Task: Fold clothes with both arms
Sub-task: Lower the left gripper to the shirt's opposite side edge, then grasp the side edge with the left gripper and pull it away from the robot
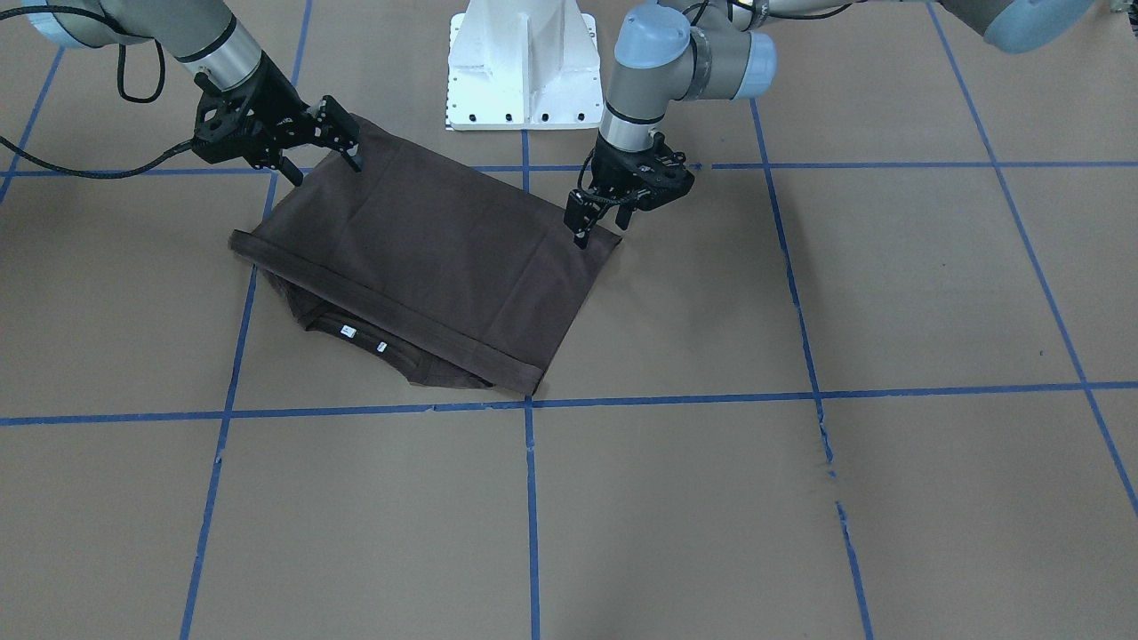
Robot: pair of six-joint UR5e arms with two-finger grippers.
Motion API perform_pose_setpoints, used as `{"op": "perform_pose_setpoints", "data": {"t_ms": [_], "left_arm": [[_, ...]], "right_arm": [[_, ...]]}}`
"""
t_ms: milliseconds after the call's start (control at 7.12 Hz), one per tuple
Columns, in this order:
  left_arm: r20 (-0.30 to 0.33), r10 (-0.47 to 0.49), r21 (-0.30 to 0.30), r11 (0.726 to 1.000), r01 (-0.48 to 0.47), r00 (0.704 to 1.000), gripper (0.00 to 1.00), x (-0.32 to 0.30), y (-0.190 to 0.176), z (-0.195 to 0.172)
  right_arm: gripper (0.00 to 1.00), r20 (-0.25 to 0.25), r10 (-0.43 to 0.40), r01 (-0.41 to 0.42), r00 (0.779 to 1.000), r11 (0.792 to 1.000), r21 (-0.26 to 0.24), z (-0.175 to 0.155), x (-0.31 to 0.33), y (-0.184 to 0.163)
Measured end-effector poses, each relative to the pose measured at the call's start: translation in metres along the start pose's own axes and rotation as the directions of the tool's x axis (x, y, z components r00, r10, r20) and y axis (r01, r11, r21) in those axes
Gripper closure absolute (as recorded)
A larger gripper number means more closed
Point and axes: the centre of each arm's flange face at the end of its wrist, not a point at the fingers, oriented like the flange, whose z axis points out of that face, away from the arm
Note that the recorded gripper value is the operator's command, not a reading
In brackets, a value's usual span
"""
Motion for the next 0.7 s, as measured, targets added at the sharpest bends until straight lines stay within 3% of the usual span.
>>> {"op": "perform_pose_setpoints", "data": {"t_ms": [140, 281, 421, 702], "left_arm": [[0.005, 0.000, 0.007, 1.000, 0.000, 1.000, 0.53, 0.0004, 0.0000, 0.0036], [0.006, 0.000, 0.009, 1.000, 0.000, 1.000, 0.85, 0.0016, 0.0006, 0.0048], [0.003, 0.000, 0.009, 1.000, 0.000, 1.000, 1.00, 0.0030, 0.0010, 0.0039], [-0.004, 0.000, 0.007, 1.000, 0.000, 1.000, 1.00, 0.0048, 0.0011, 0.0006]], "right_arm": [[0.00, -0.001, 0.002, -0.002, 1.000, 1.000, 0.002, -0.0004, 0.0006, -0.0012], [0.00, -0.001, 0.003, -0.003, 1.000, 1.000, 0.004, -0.0007, 0.0012, -0.0022], [0.00, -0.002, 0.004, -0.004, 1.000, 1.000, 0.005, -0.0008, 0.0015, -0.0027], [0.00, -0.004, 0.005, -0.005, 1.000, 1.000, 0.006, -0.0007, 0.0025, -0.0032]]}}
